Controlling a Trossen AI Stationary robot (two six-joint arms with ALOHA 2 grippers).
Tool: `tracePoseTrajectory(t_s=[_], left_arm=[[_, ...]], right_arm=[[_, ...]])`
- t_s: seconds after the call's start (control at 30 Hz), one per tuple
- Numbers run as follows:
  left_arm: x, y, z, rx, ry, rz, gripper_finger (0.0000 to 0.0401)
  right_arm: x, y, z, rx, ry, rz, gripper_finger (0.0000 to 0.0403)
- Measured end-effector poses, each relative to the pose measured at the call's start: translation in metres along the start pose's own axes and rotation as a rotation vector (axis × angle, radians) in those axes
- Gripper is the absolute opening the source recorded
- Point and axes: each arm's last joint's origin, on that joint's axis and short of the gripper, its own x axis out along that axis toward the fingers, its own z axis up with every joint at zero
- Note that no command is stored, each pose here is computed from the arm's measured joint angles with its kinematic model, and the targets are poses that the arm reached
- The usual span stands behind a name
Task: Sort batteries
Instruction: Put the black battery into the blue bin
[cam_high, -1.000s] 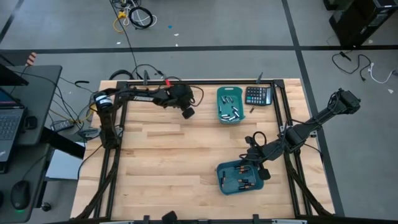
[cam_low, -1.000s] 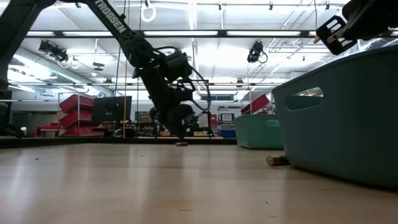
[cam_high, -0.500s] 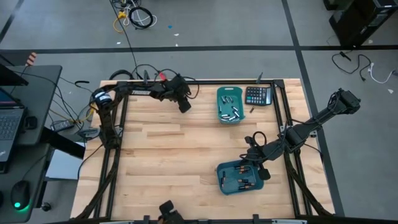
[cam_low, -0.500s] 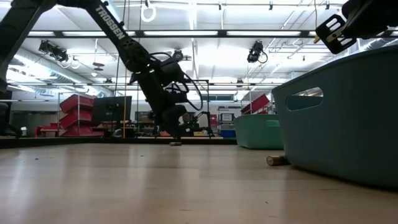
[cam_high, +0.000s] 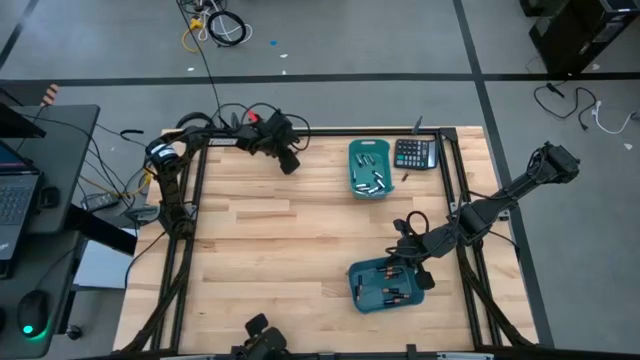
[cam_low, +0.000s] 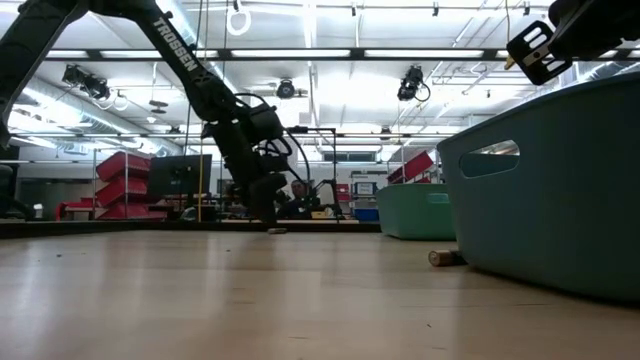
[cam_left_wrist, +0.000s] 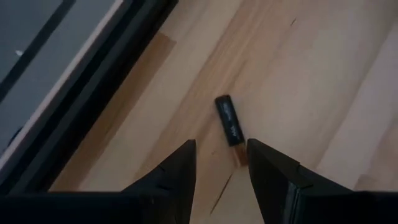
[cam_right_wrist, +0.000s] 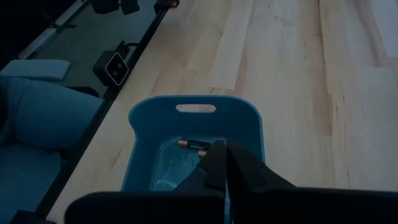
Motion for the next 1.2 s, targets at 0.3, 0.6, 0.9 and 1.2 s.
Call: tracePoseTrajectory(t_s=[0.3,0.6,0.9,1.2], left_arm=[[0.000,-0.001,-0.001,0.024,0.000,-0.048,0.0145],[0.000,-0.004,0.001,0.086,-0.026,-0.118,0.0145],[0.000,-0.011,0.002,0.183,-0.037,-0.138,0.0145],[0.000,-0.011,0.004,0.224,-0.030,-0.017,0.0145]], right_arm=[[0.000,0.000,0.001,0.001,-0.008,0.002,0.0001],[0.000,0.000,0.001,0.001,-0.008,0.002,0.0000],[0.000,0.000,0.001,-0.002,-0.007,0.002,0.0001],[0.000,0.000,0.001,-0.007,-0.007,0.002,0.0002]])
